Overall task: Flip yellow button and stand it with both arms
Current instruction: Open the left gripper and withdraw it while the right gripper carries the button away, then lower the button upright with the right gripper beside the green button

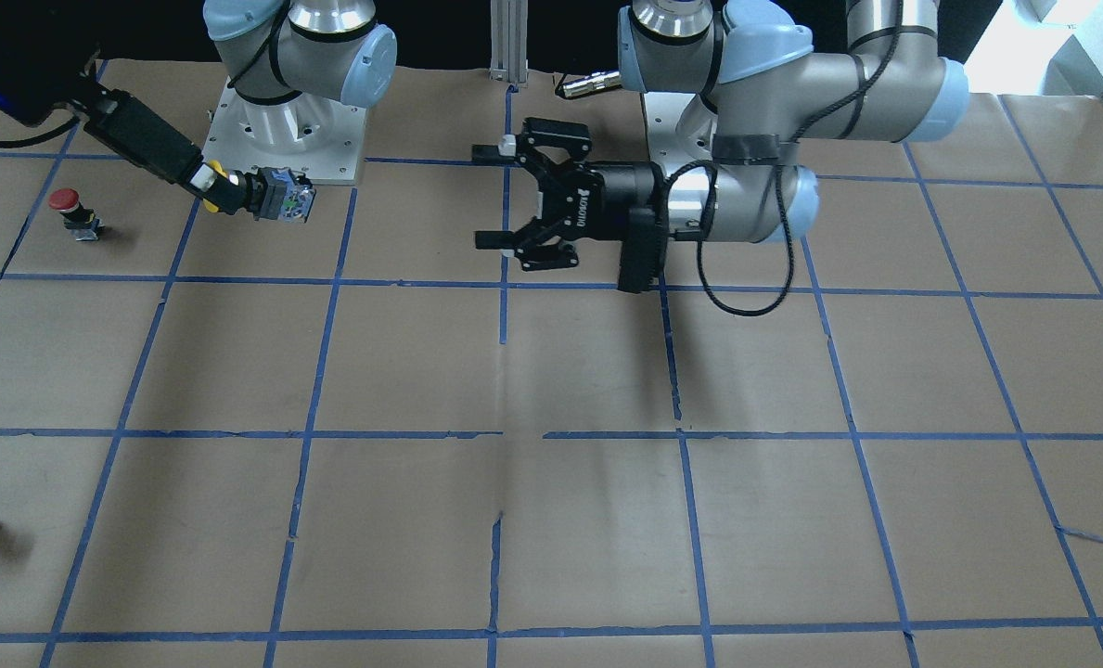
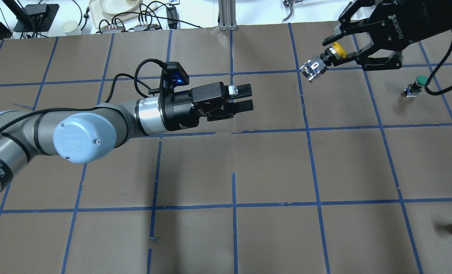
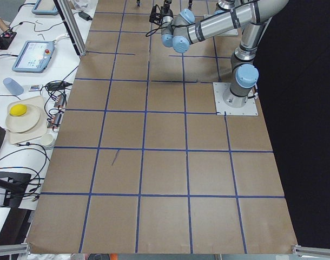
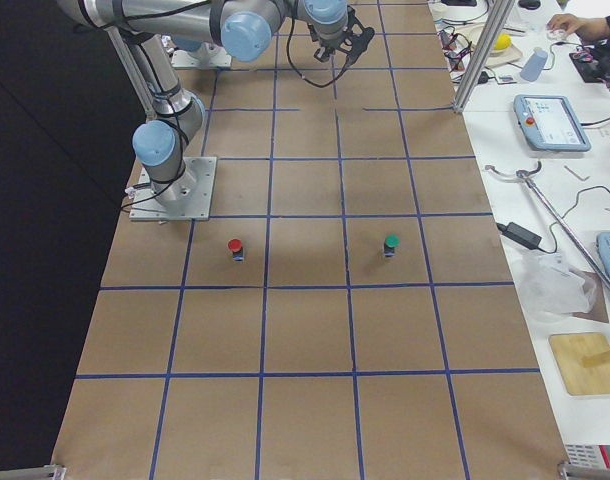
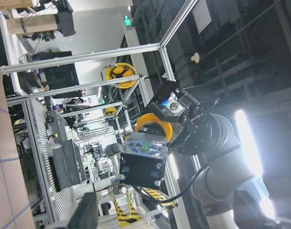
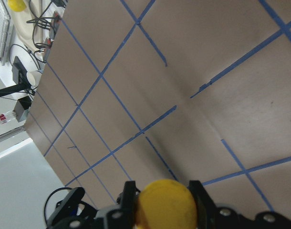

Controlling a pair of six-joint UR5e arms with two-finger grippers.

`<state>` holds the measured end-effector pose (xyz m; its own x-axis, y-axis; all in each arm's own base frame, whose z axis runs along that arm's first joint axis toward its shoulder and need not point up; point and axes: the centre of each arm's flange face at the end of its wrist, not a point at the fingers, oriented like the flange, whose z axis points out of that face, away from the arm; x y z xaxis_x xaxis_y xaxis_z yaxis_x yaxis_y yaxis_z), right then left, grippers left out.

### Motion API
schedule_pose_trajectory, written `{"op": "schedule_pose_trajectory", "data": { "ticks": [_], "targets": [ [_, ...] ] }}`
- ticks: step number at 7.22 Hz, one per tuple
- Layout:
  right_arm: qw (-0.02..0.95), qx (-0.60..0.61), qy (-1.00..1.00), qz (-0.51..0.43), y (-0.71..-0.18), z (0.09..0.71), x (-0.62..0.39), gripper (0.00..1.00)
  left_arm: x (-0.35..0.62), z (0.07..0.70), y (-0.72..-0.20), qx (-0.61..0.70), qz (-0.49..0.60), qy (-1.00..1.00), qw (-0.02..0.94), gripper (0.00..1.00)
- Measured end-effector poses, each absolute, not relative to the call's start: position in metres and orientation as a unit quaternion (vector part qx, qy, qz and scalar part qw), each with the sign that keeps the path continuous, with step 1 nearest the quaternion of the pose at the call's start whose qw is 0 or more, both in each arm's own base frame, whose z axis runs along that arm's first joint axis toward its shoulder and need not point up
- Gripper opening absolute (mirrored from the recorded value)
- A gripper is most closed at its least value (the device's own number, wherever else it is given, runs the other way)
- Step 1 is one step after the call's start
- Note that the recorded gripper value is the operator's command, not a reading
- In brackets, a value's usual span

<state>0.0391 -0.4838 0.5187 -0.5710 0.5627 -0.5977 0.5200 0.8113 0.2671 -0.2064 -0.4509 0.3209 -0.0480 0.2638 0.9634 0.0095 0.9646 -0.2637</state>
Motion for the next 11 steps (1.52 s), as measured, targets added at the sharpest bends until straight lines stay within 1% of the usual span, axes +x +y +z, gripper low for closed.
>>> {"op": "schedule_pose_trajectory", "data": {
  "ticks": [1,2,3,5,7,8,10,11],
  "targets": [
    [0.308,0.268,0.913,0.019,-0.483,0.509,0.028,0.12,-0.155,0.319,-0.457,-0.134,0.064,-0.767,0.624,1.00],
    [0.263,0.205,0.943,0.012,-0.483,0.495,0.017,0.12,-0.109,0.326,-0.462,-0.171,0.033,-0.811,0.559,1.00],
    [0.222,0.130,0.966,0.011,-0.486,0.477,0.006,0.12,-0.074,0.343,-0.464,-0.201,0.000,-0.848,0.490,1.00],
    [0.162,-0.007,0.987,-0.007,-0.489,0.436,-0.023,0.12,-0.040,0.394,-0.457,-0.202,-0.061,-0.909,0.359,1.00],
    [0.135,-0.137,0.980,-0.057,-0.478,0.387,-0.086,0.13,-0.040,0.428,-0.445,-0.148,-0.092,-0.947,0.270,1.00],
    [0.122,-0.198,0.969,-0.080,-0.470,0.373,-0.117,0.13,-0.054,0.438,-0.446,-0.127,-0.092,-0.960,0.232,1.00],
    [0.120,-0.321,0.934,-0.100,-0.460,0.339,-0.179,0.14,-0.108,0.458,-0.450,-0.097,-0.070,-0.986,0.119,1.00],
    [0.135,-0.368,0.913,-0.112,-0.456,0.316,-0.210,0.14,-0.134,0.469,-0.445,-0.086,-0.047,-0.992,0.081,1.00]
  ]
}}
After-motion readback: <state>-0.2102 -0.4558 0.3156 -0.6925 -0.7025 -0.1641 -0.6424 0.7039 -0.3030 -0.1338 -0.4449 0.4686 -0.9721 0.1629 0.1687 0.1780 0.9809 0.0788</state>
